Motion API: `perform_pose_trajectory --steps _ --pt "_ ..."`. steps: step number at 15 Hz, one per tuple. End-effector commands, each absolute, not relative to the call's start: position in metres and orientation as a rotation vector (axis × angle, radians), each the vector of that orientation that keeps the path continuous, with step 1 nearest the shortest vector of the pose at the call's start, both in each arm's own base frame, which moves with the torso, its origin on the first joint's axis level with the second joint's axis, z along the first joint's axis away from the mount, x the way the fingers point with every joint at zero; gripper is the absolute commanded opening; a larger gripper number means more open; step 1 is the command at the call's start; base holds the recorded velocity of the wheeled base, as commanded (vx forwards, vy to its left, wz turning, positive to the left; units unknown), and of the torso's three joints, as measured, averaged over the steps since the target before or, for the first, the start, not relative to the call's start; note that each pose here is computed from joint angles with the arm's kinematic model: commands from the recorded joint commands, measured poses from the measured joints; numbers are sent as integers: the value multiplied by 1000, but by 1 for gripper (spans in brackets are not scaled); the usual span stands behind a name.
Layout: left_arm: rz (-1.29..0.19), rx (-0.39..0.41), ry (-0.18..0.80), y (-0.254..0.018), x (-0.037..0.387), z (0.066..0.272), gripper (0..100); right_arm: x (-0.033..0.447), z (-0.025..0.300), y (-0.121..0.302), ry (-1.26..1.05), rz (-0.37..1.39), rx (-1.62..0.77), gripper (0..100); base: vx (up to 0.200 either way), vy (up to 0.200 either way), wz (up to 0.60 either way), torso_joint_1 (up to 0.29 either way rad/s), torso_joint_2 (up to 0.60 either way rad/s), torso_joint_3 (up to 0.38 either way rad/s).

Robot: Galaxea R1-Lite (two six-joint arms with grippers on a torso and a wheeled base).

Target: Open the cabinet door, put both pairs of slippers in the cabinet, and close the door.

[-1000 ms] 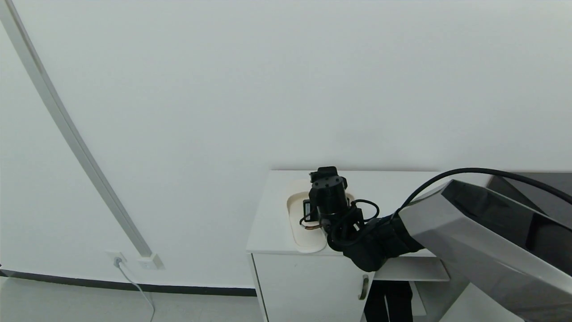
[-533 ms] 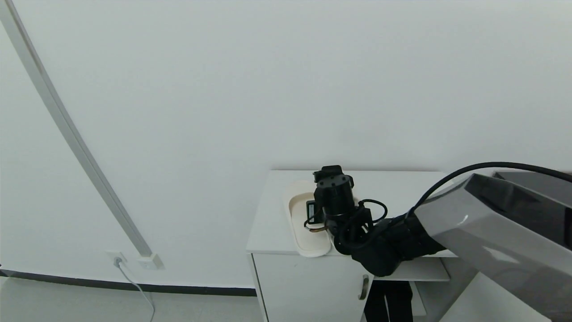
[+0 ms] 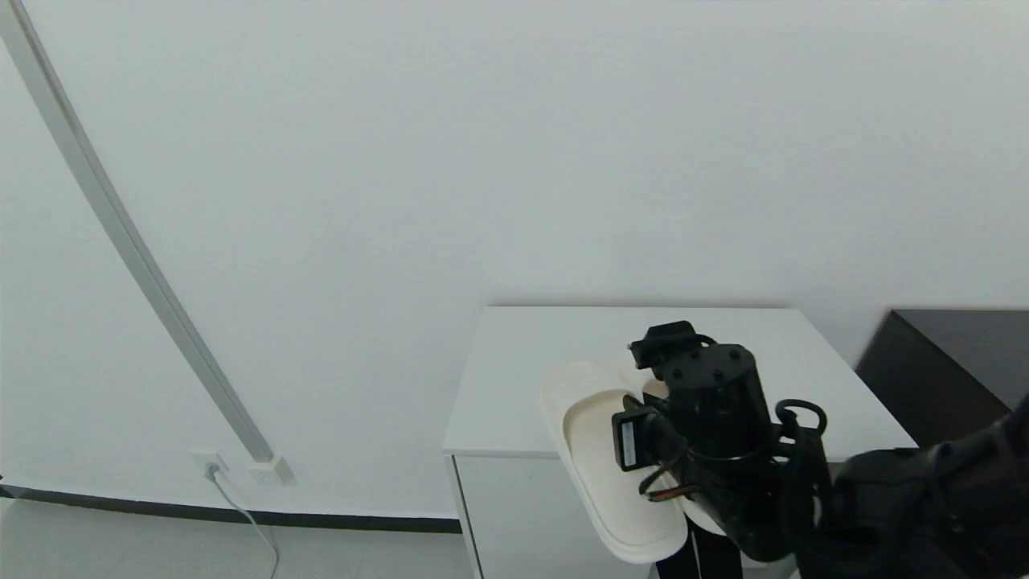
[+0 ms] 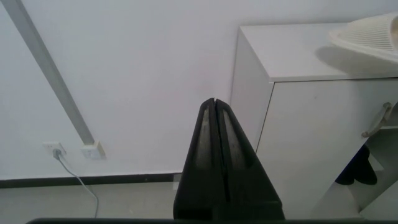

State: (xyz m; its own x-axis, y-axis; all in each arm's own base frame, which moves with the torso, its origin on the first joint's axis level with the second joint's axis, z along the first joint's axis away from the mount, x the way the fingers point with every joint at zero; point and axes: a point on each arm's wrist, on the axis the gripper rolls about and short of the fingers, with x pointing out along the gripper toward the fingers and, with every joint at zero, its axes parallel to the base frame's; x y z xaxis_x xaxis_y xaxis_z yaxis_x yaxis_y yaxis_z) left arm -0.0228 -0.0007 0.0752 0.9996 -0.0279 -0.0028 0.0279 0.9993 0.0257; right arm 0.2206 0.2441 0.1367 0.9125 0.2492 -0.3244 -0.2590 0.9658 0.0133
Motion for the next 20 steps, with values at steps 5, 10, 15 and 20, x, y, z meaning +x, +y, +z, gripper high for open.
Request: perform_pose_trajectory --steps 5,10,15,20 --pt "-28 24 4 -1 -23 75 0 197 160 232 286 299 21 0 -40 0 0 0 0 0" --pt "-28 24 4 -1 -23 75 0 198 155 234 299 298 13 0 -200 0 0 10 4 1" --pt "-28 24 4 -1 -23 75 0 196 154 235 300 304 11 0 -200 0 0 -4 3 5" --pt "-28 24 4 -1 -23 75 0 197 154 234 302 300 9 0 -200 0 0 1 2 2"
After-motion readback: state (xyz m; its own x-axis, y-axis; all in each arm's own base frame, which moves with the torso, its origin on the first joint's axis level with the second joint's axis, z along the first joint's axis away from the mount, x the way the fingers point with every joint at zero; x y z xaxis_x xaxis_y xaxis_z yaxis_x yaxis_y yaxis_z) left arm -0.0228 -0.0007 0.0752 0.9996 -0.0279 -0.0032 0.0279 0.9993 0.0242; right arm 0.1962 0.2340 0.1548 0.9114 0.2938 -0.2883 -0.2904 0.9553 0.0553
